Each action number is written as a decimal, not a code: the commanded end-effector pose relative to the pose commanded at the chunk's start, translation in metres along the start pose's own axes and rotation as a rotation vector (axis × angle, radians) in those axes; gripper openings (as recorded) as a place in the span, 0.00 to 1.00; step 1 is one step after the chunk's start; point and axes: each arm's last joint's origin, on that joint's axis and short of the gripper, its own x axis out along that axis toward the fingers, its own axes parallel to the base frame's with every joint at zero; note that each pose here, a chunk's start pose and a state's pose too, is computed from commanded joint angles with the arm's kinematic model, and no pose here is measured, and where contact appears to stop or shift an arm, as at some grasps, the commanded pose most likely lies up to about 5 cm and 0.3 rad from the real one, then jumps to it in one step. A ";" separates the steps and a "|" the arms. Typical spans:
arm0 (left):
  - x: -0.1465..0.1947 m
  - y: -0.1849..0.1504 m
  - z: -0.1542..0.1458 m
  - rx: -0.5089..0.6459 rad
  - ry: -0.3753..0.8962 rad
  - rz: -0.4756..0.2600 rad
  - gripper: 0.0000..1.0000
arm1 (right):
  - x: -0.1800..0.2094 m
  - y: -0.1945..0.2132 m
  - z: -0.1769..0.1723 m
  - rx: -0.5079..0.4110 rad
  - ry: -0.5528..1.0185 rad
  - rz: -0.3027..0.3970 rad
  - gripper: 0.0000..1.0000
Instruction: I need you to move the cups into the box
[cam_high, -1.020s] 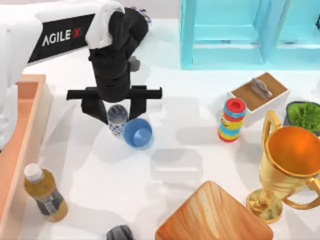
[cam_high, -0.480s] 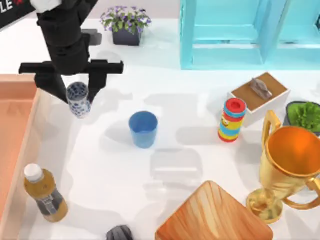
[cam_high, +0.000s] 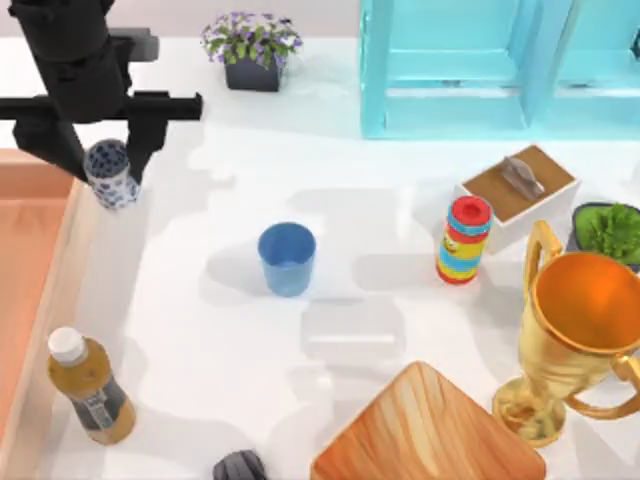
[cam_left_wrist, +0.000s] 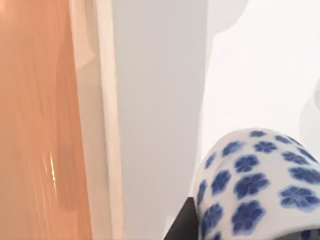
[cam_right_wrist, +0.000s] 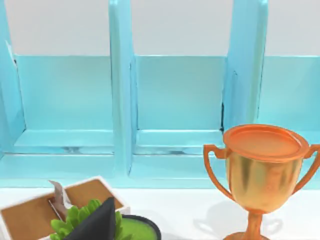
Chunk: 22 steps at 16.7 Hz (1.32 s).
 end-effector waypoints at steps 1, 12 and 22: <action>-0.002 0.005 -0.002 0.000 0.001 0.000 0.00 | 0.000 0.000 0.000 0.000 0.000 0.000 1.00; -0.046 0.176 -0.154 -0.006 0.000 -0.004 0.00 | 0.000 0.000 0.000 0.000 0.000 0.000 1.00; -0.034 0.184 -0.173 0.004 0.005 -0.004 0.00 | 0.000 0.000 0.000 0.000 0.000 0.000 1.00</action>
